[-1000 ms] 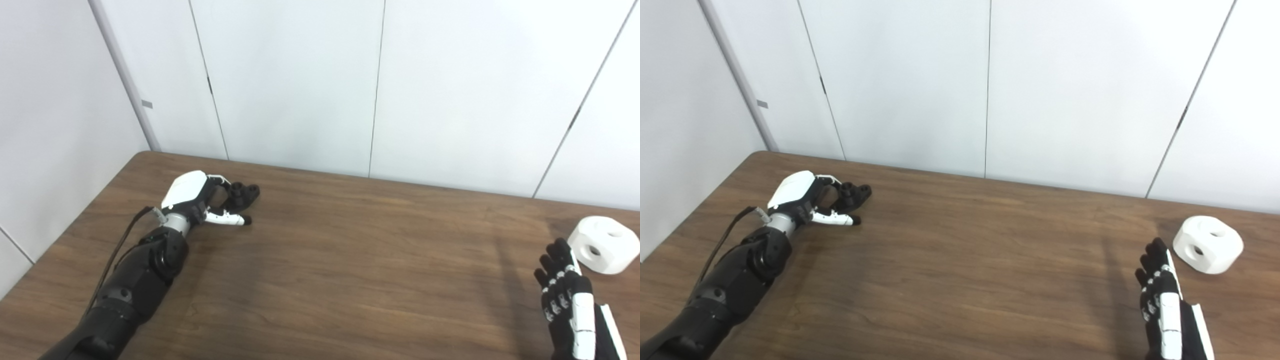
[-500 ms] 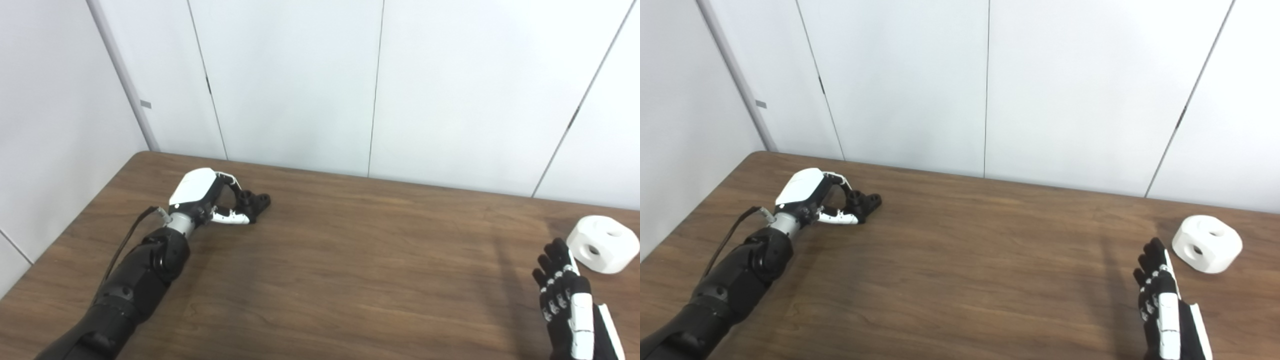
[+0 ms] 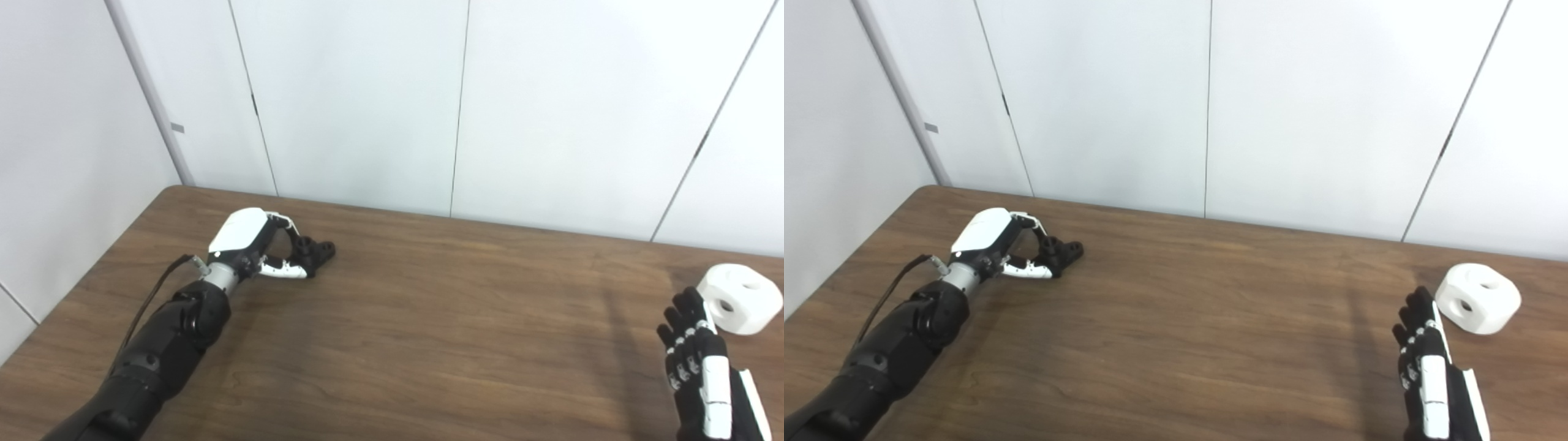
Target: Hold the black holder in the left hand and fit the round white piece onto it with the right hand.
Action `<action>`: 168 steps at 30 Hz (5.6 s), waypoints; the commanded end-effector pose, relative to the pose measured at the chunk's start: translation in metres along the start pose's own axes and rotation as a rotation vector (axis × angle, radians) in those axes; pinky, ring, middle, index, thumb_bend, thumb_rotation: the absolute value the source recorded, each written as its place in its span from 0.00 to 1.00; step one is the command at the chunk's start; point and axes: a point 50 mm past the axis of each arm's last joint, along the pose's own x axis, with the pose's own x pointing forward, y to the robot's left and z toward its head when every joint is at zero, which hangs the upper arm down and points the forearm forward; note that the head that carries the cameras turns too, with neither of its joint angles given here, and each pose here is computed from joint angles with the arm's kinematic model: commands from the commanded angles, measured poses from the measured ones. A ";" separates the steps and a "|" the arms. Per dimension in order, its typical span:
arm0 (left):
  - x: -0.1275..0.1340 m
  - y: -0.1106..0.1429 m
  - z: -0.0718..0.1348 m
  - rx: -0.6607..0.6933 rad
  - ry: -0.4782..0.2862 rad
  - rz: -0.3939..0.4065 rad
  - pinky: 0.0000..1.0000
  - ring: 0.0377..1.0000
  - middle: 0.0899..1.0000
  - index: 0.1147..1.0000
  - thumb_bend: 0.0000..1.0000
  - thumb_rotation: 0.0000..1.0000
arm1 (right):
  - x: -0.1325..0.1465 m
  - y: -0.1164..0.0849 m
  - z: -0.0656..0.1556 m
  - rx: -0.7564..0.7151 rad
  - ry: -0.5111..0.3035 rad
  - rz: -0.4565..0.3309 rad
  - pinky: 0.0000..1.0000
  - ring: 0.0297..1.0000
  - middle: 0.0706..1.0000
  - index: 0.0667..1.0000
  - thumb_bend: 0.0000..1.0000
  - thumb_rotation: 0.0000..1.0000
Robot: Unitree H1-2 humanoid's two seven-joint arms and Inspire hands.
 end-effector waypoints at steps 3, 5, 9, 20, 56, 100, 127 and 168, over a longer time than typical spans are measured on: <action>0.004 0.015 0.015 -0.038 -0.053 0.038 0.86 0.87 0.69 0.42 0.52 0.05 | 0.010 0.000 0.020 0.001 -0.099 0.010 1.00 1.00 1.00 1.00 0.44 0.95; 0.002 0.011 0.023 -0.077 -0.076 0.042 0.87 0.88 0.69 0.42 0.52 0.05 | 0.010 -0.001 0.021 -0.002 -0.101 0.009 1.00 1.00 1.00 1.00 0.43 0.95; -0.004 0.001 0.043 -0.115 -0.110 0.037 0.92 0.90 0.69 0.42 0.52 0.05 | 0.010 -0.001 0.026 -0.006 -0.112 0.010 1.00 1.00 1.00 1.00 0.45 0.95; -0.022 -0.015 0.086 -0.223 -0.222 0.006 0.98 0.92 0.68 0.42 0.52 0.05 | 0.014 0.002 0.037 -0.021 -0.166 0.017 1.00 1.00 1.00 1.00 0.49 0.96; -0.062 -0.075 0.161 -0.322 -0.528 -0.223 0.98 0.90 0.65 0.41 0.52 0.05 | 0.013 0.029 0.089 -0.068 -0.287 -0.042 0.99 1.00 1.00 1.00 0.51 0.96; -0.061 -0.083 0.154 -0.308 -0.510 -0.255 1.00 0.95 0.70 0.41 0.52 0.05 | 0.037 -0.081 0.133 -0.584 -0.336 -0.385 0.78 0.85 0.87 0.81 0.58 0.41; -0.056 -0.072 0.143 -0.317 -0.517 -0.257 1.00 0.93 0.69 0.41 0.52 0.05 | 0.108 -0.135 0.091 -0.908 0.049 -0.405 0.76 0.88 0.89 0.83 0.81 0.43; -0.061 -0.066 0.138 -0.337 -0.502 -0.265 1.00 0.90 0.68 0.41 0.52 0.04 | 0.159 -0.134 0.052 -1.056 0.253 -0.332 1.00 1.00 0.96 0.80 0.93 0.48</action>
